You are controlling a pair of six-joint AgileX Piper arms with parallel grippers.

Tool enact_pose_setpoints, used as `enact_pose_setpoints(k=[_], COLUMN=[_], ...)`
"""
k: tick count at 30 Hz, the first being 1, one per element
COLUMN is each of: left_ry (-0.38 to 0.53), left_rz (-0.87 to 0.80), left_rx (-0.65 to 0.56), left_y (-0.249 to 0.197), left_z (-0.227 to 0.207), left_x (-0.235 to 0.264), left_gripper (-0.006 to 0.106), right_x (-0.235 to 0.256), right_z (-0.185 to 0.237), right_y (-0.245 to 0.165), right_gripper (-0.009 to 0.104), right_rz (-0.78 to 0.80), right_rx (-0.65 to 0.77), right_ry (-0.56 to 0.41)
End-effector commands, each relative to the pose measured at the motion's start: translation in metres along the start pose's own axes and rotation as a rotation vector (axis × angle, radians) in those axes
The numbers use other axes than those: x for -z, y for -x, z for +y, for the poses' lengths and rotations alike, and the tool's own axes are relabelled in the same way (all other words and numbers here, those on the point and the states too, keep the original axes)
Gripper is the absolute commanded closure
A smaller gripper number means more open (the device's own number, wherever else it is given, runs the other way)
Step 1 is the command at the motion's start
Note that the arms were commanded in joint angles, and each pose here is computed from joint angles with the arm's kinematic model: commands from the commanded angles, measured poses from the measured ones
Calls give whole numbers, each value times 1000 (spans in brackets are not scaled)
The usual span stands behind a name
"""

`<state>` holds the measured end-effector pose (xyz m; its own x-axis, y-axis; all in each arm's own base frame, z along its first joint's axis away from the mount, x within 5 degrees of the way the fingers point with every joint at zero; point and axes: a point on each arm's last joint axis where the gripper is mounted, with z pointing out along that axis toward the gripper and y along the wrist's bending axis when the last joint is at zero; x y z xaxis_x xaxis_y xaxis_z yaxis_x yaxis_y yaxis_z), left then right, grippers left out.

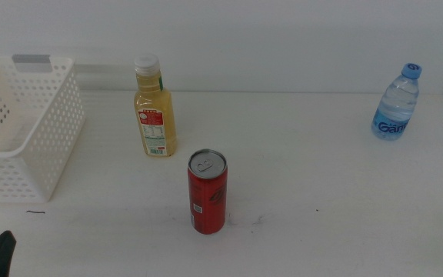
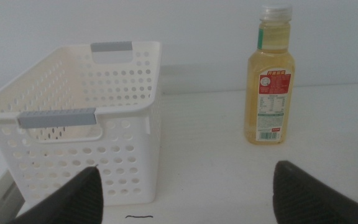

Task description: Use arms to grab the bottles and put them into the dustbin to the left of the table.

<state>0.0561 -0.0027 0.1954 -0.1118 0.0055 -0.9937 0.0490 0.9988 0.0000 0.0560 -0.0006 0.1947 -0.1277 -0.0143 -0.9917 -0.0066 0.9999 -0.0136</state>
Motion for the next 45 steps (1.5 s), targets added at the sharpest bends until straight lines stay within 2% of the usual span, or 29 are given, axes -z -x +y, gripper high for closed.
enact_pose_setpoints(k=[1,3,4,6,10,14,17,19,22,26,38,40,45], left_ry=[2,1,-36,-85,-257,-464,-580,-626,-665,-668,-678,-684,-683], left_rz=[-20,-11,-37,-19,-78,-125,-76,-39,13,24,8,-57,-63], left_rx=[-11,-6,44,63,14,26,17,9,-16,-22,-24,-68,-39], left_y=[2,1,4,7,18,18,7,0,-12,-15,-14,-10,-8], left_z=[0,0,-2,-6,-25,-55,-75,-84,-92,-93,-94,-94,-94], left_x=[0,0,-1,-10,-38,-56,-62,-65,-70,-72,-71,-71,-71], left_gripper=[7,7,7,7,7,7,7,7,7,7,7,7,7], right_x=[0,0,0,0,0,0,0,0,0,0,0,0,0], right_z=[0,0,0,0,0,0,0,0,0,0,0,0,0], right_y=[0,0,0,0,0,0,0,0,0,0,0,0,0], right_gripper=[7,7,7,7,7,7,7,7,7,7,7,7,7], right_rz=[-13,-13,-13,-13,-13,-13,-13,-13,-13,-13,-13,-13,-13], right_rx=[11,11,11,11,11,11,11,11,11,11,11,11,11], right_ry=[-8,-8,-8,-8,-8,-8,-8,-8,-8,-8,-8,-8,-8])
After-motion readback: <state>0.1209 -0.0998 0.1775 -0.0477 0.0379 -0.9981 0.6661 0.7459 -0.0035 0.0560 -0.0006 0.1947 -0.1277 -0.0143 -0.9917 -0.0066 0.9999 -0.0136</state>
